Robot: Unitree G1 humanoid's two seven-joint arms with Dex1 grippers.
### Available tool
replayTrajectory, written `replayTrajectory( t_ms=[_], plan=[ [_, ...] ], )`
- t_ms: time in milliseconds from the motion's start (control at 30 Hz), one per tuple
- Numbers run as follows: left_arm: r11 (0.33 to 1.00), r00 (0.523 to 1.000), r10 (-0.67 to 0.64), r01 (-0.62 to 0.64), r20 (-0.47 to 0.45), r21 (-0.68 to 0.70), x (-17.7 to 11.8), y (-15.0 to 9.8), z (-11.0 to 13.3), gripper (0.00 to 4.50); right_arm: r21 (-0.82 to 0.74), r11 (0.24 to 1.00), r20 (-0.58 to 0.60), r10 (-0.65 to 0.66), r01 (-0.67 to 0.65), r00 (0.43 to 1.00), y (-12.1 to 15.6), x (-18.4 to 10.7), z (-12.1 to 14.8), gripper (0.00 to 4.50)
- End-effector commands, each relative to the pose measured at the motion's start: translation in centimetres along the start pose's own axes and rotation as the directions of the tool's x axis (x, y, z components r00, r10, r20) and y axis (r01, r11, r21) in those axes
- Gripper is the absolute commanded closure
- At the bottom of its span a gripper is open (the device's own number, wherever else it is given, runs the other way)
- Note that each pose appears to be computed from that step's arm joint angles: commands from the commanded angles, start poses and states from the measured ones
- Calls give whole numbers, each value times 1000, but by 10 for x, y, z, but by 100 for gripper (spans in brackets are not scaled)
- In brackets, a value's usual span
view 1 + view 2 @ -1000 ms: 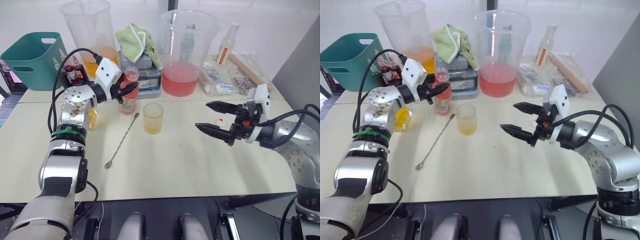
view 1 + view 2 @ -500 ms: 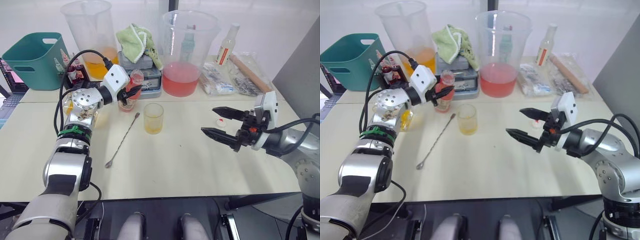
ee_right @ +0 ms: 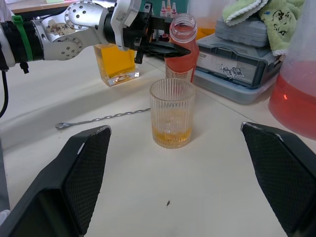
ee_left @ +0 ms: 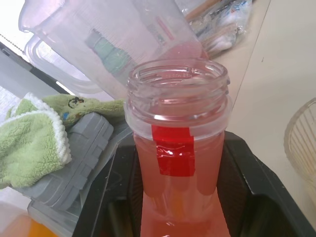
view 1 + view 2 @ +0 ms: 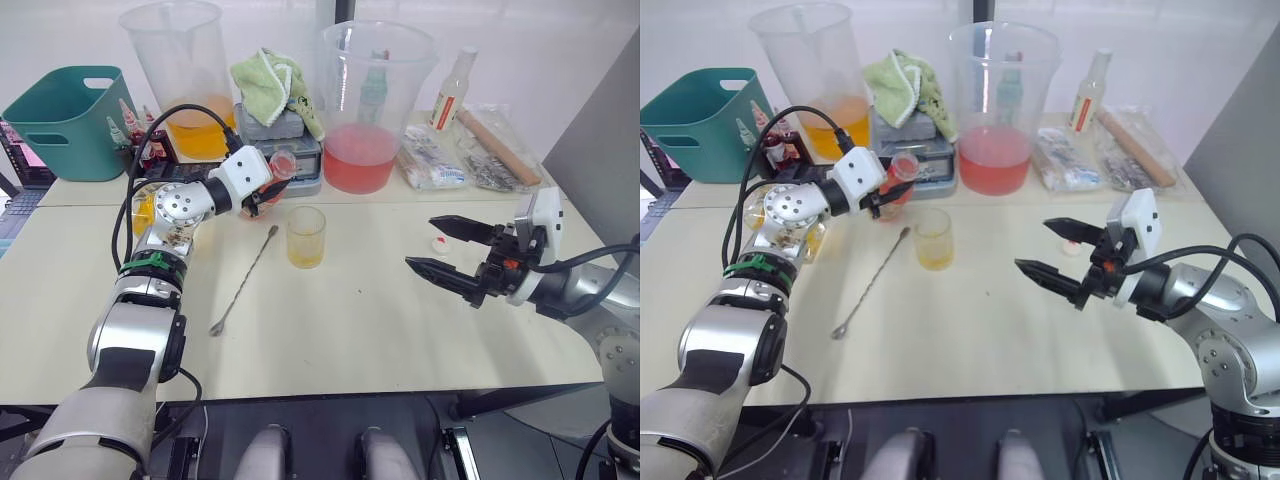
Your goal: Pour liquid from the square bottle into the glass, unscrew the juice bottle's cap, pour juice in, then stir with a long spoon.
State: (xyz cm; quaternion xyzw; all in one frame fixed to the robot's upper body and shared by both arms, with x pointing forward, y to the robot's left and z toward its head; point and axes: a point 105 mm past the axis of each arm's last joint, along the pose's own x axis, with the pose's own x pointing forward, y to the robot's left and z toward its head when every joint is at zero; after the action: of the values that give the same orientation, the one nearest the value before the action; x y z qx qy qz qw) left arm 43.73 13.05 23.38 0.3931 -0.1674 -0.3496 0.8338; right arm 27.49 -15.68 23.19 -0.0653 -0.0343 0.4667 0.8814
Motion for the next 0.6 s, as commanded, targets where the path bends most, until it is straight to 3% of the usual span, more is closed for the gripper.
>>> replayTrajectory(
  t_ms=[33, 600],
  plan=[
    [993, 998, 57, -60, 34, 98, -2, 18, 15, 301, -53, 999, 38, 1, 1, 999, 5, 0, 16, 2],
    [922, 998, 57, -57, 12, 382, -5, 17, 16, 301, -45, 999, 36, -4, 6, 999, 6, 5, 16, 2]
  ],
)
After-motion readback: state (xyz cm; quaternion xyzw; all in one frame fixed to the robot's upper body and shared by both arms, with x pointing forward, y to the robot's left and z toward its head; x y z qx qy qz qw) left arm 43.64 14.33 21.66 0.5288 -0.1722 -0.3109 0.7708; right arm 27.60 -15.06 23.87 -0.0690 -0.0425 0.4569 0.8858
